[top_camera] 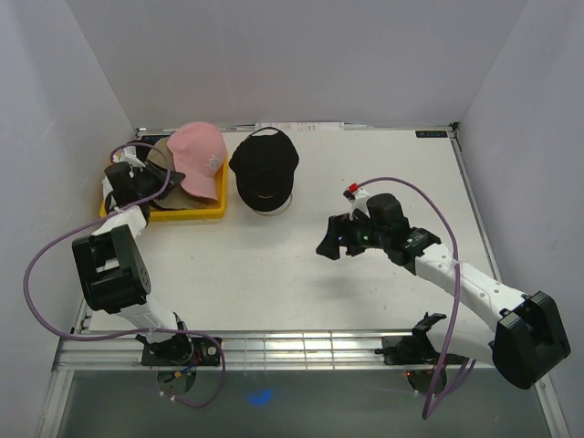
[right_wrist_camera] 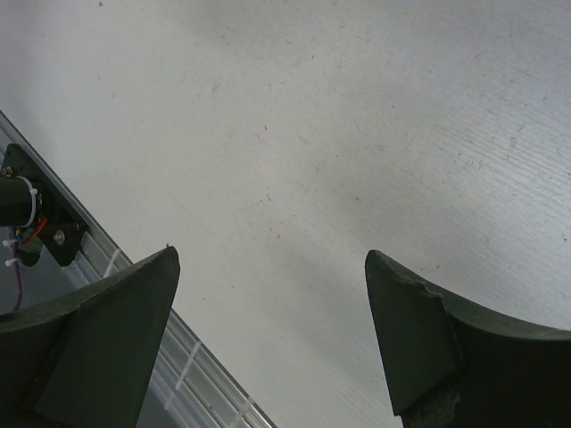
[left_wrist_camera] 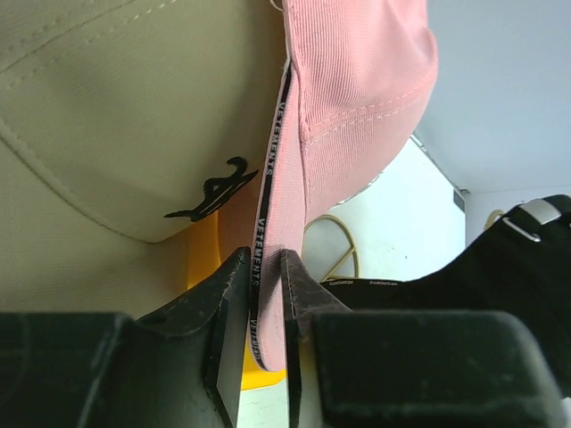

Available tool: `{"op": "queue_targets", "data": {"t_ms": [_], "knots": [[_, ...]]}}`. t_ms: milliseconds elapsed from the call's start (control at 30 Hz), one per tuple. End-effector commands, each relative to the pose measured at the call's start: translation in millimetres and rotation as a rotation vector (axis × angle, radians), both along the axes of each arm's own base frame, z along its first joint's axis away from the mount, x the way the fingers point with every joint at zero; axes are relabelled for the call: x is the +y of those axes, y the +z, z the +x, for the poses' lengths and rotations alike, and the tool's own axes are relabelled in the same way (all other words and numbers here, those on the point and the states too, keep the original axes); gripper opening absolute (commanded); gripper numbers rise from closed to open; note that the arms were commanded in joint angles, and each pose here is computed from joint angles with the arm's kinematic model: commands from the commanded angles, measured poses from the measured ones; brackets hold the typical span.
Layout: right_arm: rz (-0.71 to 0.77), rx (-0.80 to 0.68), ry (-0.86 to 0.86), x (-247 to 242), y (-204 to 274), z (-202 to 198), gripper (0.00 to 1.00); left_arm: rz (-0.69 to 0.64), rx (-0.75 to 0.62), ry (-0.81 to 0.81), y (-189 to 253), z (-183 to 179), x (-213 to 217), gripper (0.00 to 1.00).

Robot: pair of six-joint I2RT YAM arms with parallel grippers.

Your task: Stack the hats

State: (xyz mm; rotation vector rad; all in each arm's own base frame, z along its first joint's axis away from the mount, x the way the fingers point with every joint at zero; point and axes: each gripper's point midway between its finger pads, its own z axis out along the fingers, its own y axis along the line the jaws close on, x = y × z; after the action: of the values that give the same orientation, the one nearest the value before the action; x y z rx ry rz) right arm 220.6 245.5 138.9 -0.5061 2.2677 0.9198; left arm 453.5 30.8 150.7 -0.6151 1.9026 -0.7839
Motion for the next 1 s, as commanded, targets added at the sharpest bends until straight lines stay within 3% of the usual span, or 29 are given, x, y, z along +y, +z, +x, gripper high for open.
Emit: {"op": "queue_targets", "data": {"t_ms": [0, 667, 967], "knots": [[0.022, -0.03, 0.004, 2.5, 7.5, 3.8, 0.9, -0.009, -0.096, -0.019, 42.9, 6.9, -0.5, 0.0], [0.001, -0.027, 0.006, 1.6, 7.2, 5.1, 0.9, -0.173, -0.272, -0.034, 122.6, 10.2, -10.0, 0.0], [-0.013, -0.035, 0.005, -0.2, 9.1, 7.0, 0.9, -0.274, -0.301, 0.022, 133.6, 8.5, -7.2, 0.0]]}}
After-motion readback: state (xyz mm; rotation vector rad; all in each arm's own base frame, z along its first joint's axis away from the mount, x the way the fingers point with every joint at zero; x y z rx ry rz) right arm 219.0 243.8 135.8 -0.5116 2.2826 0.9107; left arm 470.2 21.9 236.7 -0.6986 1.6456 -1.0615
